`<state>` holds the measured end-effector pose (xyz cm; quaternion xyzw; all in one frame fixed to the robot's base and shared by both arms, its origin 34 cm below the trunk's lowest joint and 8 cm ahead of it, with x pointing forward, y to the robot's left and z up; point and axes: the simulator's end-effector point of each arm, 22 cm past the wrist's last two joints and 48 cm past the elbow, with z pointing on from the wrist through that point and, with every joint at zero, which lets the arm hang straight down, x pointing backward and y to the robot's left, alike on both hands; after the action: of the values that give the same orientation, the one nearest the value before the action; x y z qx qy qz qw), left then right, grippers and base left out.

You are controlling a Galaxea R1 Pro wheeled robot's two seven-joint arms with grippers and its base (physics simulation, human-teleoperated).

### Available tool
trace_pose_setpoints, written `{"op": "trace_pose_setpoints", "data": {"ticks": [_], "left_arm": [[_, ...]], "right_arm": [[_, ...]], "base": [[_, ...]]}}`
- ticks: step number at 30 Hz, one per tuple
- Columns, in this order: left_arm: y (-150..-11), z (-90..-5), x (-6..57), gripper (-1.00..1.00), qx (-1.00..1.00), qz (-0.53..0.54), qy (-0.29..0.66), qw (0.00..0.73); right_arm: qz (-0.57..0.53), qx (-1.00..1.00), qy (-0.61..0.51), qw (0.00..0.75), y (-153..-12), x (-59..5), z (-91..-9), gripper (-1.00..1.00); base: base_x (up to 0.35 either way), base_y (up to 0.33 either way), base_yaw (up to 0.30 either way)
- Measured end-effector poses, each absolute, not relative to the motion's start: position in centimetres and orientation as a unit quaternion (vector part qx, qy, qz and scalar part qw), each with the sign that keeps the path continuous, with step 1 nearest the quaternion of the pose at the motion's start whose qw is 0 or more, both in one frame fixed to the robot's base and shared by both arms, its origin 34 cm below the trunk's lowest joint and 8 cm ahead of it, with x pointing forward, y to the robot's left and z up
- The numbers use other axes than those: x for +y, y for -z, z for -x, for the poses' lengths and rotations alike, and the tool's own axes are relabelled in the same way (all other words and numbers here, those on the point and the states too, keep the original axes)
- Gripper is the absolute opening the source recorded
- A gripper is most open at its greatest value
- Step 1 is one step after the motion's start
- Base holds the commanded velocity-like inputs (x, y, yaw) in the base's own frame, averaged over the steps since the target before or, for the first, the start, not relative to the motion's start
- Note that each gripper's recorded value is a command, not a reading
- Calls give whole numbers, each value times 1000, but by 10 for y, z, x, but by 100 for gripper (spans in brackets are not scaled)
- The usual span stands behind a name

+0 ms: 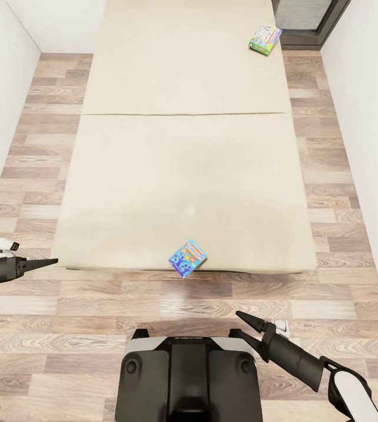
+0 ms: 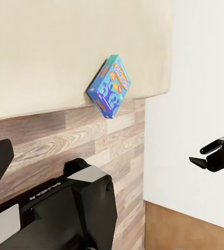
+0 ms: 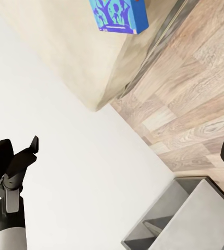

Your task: Put all the toys in the child's room - the three board games (two on the bed and one on the table), the two jigsaw puzzles on the table, and the tennis ball on the table - inside the toy box on the table in the child's room.

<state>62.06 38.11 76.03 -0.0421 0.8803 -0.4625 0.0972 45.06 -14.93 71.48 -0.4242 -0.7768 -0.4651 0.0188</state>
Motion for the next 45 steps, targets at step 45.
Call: {"op": "trace_pose_setpoints", "data": {"ticks": [45], "left_arm": [[-760, -620, 381, 100, 880, 43, 462, 97]], "right_arm": [[425, -775, 466, 19, -715, -147, -451, 100]], "base": [[-12, 0, 0]]}}
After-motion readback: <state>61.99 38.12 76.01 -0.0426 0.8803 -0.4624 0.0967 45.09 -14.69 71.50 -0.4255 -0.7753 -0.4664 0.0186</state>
